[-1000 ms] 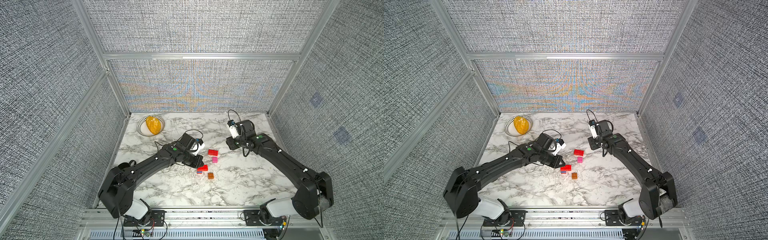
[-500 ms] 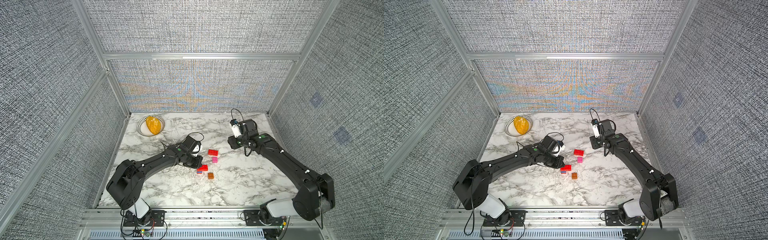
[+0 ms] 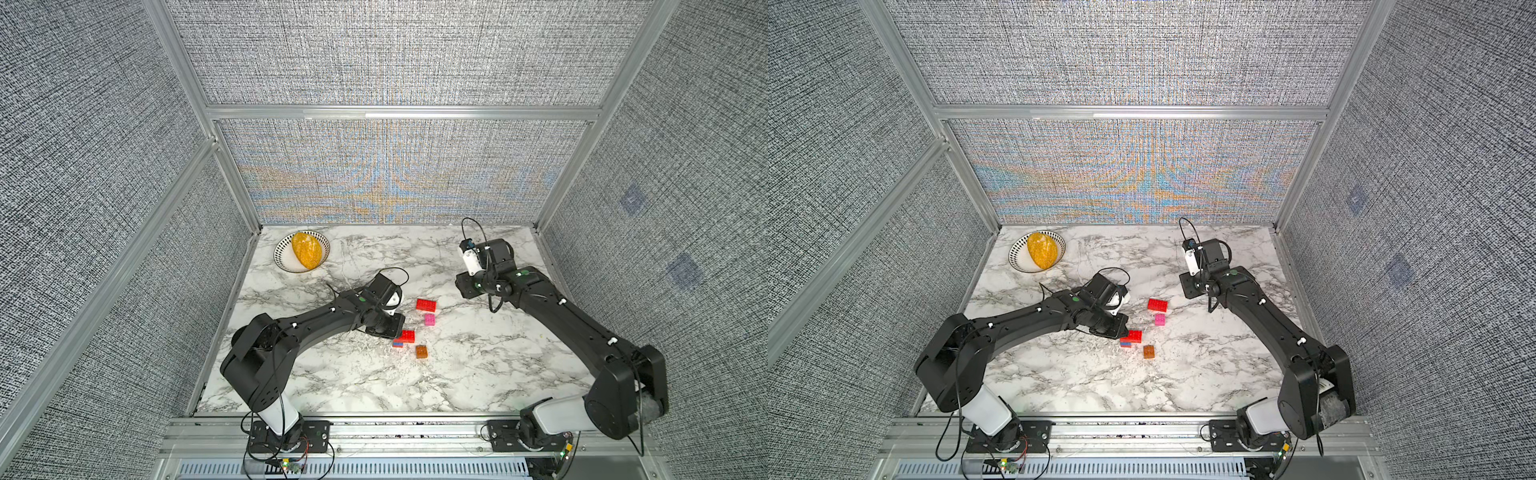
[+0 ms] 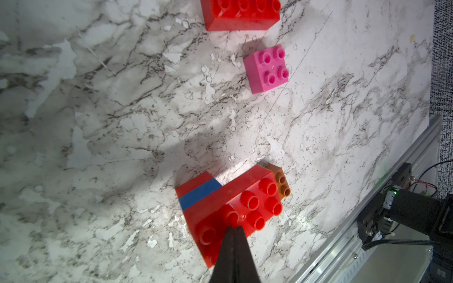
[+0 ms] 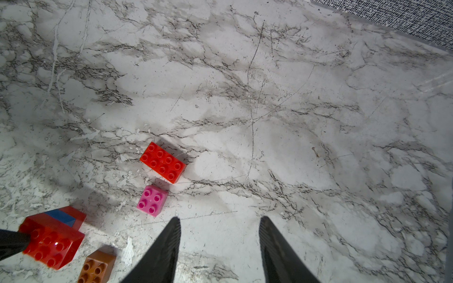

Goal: Assemble the letter p with lego
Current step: Adjust the lego brick at the center of the board, then pick up the lego brick from the center of the board.

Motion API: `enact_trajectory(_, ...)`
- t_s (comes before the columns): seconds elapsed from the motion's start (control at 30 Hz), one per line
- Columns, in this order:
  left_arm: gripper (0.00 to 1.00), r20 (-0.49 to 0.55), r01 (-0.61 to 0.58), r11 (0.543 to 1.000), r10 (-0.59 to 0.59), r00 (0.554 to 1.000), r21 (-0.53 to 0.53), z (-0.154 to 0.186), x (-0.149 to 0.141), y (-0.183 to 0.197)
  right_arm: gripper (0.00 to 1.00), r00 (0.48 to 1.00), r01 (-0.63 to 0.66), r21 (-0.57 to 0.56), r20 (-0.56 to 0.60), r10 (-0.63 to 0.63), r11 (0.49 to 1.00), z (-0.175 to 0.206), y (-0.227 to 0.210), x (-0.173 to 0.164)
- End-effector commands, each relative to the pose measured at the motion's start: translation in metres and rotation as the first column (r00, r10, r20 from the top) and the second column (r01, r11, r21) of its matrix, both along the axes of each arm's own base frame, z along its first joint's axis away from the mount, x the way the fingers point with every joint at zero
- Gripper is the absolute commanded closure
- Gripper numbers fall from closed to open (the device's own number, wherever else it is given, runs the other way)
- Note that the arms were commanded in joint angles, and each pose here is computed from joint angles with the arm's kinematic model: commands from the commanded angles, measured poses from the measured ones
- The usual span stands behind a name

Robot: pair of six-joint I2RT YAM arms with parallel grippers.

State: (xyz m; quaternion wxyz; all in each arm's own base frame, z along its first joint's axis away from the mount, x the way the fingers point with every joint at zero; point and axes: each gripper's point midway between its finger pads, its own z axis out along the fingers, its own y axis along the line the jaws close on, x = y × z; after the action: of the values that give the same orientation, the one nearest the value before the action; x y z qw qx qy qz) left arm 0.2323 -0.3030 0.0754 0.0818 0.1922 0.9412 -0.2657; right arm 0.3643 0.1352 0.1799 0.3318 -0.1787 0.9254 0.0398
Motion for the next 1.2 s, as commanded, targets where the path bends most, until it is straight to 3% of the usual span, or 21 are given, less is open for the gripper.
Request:
enact_trajectory(0.0,1.0,0.011,0.005,1.0,-0.005,1.0,0.017,0.001,0.0,0.003,0.45,1.0,-0.016,0.009,-0.003,0.016,1.0,-0.001,0.003,0.0)
enact_trajectory(0.37,1.0,0.111,0.009,0.999,-0.003,0.994,-0.053,0.05,0.008,-0.002,0.43,0.999,-0.03,0.013,-0.016,0.03,0.999,-0.005,0.006,-0.002)
enact_trajectory(0.53,1.0,0.191,-0.022,0.998,0.032,0.981,-0.051,0.068,0.015,0.008,0.43,0.997,0.009,-0.012,-0.079,-0.01,1.0,-0.022,0.013,-0.008)
enact_trajectory(0.63,0.68,0.253,-0.049,0.998,0.058,0.966,-0.041,0.08,0.02,0.018,0.43,0.99,0.081,-0.012,-0.112,-0.082,0.997,-0.033,0.026,-0.015)
enact_trajectory(0.77,0.46,0.318,-0.093,0.996,0.093,0.944,-0.015,0.093,0.027,0.035,0.41,0.984,0.118,0.026,-0.139,-0.114,0.993,-0.047,0.063,-0.033)
enact_trajectory(0.93,0.42,0.389,-0.107,0.994,0.107,0.915,-0.022,0.112,0.029,0.052,0.4,0.961,0.206,0.003,-0.188,-0.202,0.978,-0.076,0.087,-0.051)
enact_trajectory(1.17,0.37,0.467,-0.167,0.984,0.175,0.867,-0.059,0.129,0.027,0.079,0.4,0.912,0.309,-0.088,-0.256,-0.321,0.947,-0.118,0.081,-0.06)
